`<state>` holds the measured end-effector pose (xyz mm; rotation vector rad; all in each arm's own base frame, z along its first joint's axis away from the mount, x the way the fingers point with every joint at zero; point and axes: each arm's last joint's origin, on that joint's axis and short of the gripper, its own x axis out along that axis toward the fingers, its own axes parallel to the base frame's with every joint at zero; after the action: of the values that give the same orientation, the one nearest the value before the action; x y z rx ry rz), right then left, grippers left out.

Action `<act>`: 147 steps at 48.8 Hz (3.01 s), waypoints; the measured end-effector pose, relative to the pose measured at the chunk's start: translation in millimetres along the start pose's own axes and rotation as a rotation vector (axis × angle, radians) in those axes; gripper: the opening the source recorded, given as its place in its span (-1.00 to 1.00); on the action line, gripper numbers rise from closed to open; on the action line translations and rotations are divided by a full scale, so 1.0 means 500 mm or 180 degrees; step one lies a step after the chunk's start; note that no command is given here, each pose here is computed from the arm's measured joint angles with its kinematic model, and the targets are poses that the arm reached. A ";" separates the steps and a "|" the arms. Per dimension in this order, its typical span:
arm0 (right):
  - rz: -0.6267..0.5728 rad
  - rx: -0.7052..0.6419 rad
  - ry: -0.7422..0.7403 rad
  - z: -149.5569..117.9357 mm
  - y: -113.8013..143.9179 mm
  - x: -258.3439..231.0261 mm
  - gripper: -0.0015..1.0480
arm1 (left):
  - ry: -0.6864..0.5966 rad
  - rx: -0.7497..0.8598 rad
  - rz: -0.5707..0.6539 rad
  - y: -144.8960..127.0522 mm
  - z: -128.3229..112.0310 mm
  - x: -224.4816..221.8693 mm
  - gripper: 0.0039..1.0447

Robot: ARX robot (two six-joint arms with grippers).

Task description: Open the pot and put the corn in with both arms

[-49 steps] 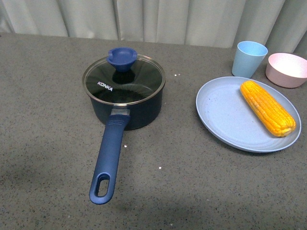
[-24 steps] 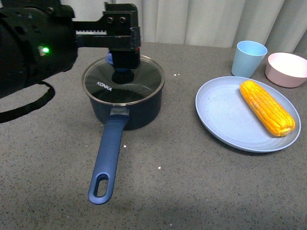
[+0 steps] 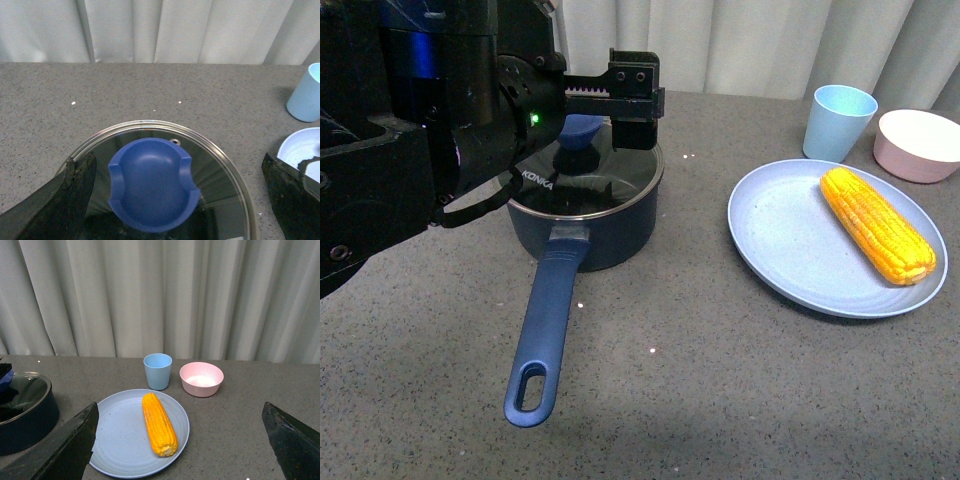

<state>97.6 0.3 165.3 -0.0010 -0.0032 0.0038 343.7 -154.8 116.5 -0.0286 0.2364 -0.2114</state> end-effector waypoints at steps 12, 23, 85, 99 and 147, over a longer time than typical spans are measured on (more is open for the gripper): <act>0.0000 0.0000 0.0000 0.000 0.000 0.000 0.82 | 0.0039 -0.0007 0.0110 0.014 -0.005 0.029 0.88; 0.0000 0.0000 0.0001 0.000 0.000 0.000 0.82 | 0.0190 0.0013 0.0032 0.017 -0.016 0.051 0.88; 0.0000 0.0001 0.0001 0.000 0.000 0.000 0.83 | -0.0145 -0.0237 0.0360 0.103 0.052 0.032 0.12; 0.0000 0.0000 0.0001 0.000 0.000 0.000 0.83 | 0.0017 -0.0395 0.1154 0.305 -0.007 0.033 0.12; 0.0000 0.0000 0.0001 0.000 0.000 0.000 0.82 | 0.0430 -0.0237 0.1148 0.336 -0.146 0.093 0.12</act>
<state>97.6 0.3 165.2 -0.0010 -0.0029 0.0038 404.9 -0.9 25.8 -0.0448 0.3790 0.1551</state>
